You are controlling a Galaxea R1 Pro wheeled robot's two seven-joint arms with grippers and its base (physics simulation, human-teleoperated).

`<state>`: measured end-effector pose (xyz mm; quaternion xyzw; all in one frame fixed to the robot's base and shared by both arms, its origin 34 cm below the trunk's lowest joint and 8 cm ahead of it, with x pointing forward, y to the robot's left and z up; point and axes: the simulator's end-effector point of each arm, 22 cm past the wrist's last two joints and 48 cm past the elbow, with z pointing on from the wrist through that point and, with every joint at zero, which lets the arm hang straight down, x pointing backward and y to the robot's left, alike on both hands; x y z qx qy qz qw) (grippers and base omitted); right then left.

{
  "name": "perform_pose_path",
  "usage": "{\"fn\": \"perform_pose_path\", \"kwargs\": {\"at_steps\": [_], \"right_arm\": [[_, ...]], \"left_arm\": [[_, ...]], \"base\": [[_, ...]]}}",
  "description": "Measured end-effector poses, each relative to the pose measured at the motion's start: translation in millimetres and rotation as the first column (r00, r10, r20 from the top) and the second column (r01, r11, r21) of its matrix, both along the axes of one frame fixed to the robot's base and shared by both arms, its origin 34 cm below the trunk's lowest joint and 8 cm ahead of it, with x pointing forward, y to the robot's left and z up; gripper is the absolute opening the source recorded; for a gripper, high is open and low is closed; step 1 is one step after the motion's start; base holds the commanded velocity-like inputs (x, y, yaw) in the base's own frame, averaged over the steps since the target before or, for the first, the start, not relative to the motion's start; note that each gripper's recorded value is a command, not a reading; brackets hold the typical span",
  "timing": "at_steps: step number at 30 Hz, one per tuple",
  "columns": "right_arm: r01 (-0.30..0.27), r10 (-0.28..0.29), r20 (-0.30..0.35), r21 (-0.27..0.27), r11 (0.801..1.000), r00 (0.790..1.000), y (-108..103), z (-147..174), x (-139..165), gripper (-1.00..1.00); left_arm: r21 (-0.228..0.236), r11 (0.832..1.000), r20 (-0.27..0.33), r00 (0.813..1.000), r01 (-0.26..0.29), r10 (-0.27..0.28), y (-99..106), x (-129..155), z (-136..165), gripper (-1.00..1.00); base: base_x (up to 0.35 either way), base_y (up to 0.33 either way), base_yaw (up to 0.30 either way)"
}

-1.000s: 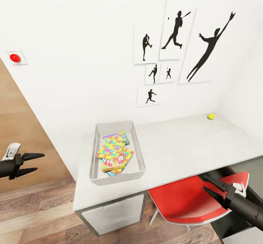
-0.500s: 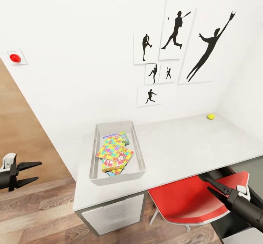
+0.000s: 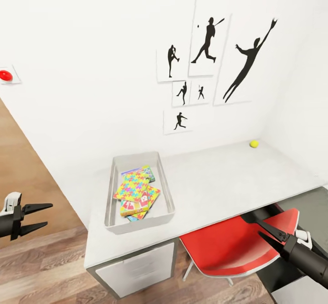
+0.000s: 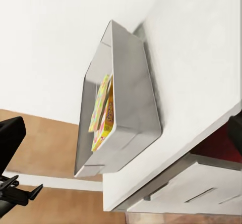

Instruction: Put all the toys in the child's room - the three board games (two on the bed and one on the table), the two jigsaw puzzles on the table, and the tennis ball on the table - inside the toy box on the table in the child's room.

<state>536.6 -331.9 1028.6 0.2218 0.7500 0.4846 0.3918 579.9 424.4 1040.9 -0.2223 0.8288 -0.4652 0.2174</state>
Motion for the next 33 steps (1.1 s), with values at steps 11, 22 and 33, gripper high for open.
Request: {"fn": "perform_pose_path", "kwargs": {"at_steps": [11, 22, 33], "right_arm": [[0.001, -0.001, 0.007, 0.0, 1.0, 1.0, 0.1, 2.5, 1.4, 1.0], [0.002, -0.002, 0.02, 0.001, 1.0, 1.0, 0.0, 8.0, 1.0, 1.0], [-0.006, 0.005, 0.051, 0.012, 1.0, 0.999, 1.2, 18.9, 0.3, 1.0]], "left_arm": [[-0.001, 1.0, 0.002, 1.0, 0.0, 0.0, -0.4, -0.1, 0.5, 1.0], [-0.001, 1.0, 0.015, 1.0, 0.001, -0.001, -0.6, -0.7, 6.7, 1.0], [-0.001, 1.0, 0.03, 1.0, 0.0, 0.0, -0.5, -1.3, 13.9, 1.0]], "base": [[0.0, 0.0, -0.021], [0.0, 0.0, -0.16], [0.0, 0.0, -0.198]]}}
